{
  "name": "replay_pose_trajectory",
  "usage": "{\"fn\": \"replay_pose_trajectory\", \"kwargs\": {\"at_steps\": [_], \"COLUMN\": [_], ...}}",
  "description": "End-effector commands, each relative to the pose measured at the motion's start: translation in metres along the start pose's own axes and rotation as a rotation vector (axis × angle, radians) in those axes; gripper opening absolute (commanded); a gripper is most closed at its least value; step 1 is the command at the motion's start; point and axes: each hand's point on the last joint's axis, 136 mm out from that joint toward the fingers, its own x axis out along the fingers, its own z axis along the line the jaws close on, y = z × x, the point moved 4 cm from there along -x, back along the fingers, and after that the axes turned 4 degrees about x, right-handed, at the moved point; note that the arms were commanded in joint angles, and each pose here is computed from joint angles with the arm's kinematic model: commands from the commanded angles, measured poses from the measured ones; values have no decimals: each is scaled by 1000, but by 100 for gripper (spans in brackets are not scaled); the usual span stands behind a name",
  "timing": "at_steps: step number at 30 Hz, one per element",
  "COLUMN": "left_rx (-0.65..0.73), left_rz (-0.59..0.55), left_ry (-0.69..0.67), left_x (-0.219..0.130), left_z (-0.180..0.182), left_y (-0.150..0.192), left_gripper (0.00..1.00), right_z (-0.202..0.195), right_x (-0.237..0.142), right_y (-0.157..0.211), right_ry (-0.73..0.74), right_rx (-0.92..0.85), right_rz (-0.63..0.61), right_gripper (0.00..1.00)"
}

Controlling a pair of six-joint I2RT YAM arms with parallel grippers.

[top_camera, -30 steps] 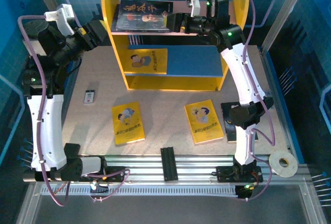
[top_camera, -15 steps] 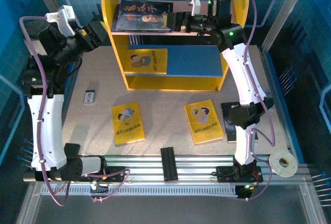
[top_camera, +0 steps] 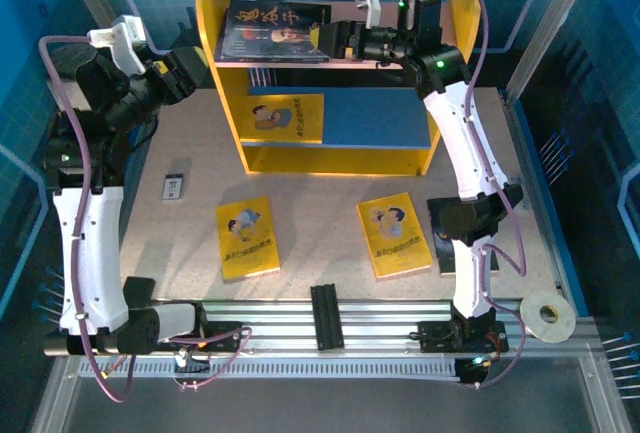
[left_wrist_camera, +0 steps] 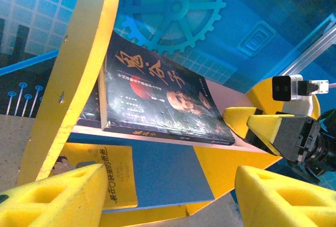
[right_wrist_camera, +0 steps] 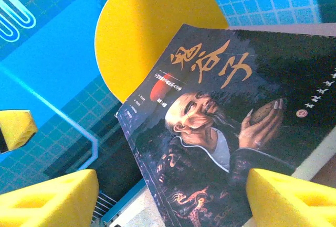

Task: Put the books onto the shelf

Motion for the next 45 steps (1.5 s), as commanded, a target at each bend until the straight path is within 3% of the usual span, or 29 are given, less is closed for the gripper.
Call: {"fn": "replay_pose_trajectory", "kwargs": {"at_steps": [1, 45], "left_rx": [39, 41], "left_rz": [-16, 1], "left_ry": [-26, -16], "left_x": [-12, -10], "left_z": [-1, 0], "left_y": [0, 5], "left_gripper": [66, 67], "right_z": [9, 19], "right_x": [2, 29], "right_y": [-5, -1], "right_ry": [-51, -173], "right_rx": [-14, 20], "right_rz": [-11, -4], "right_gripper": [75, 76]}}
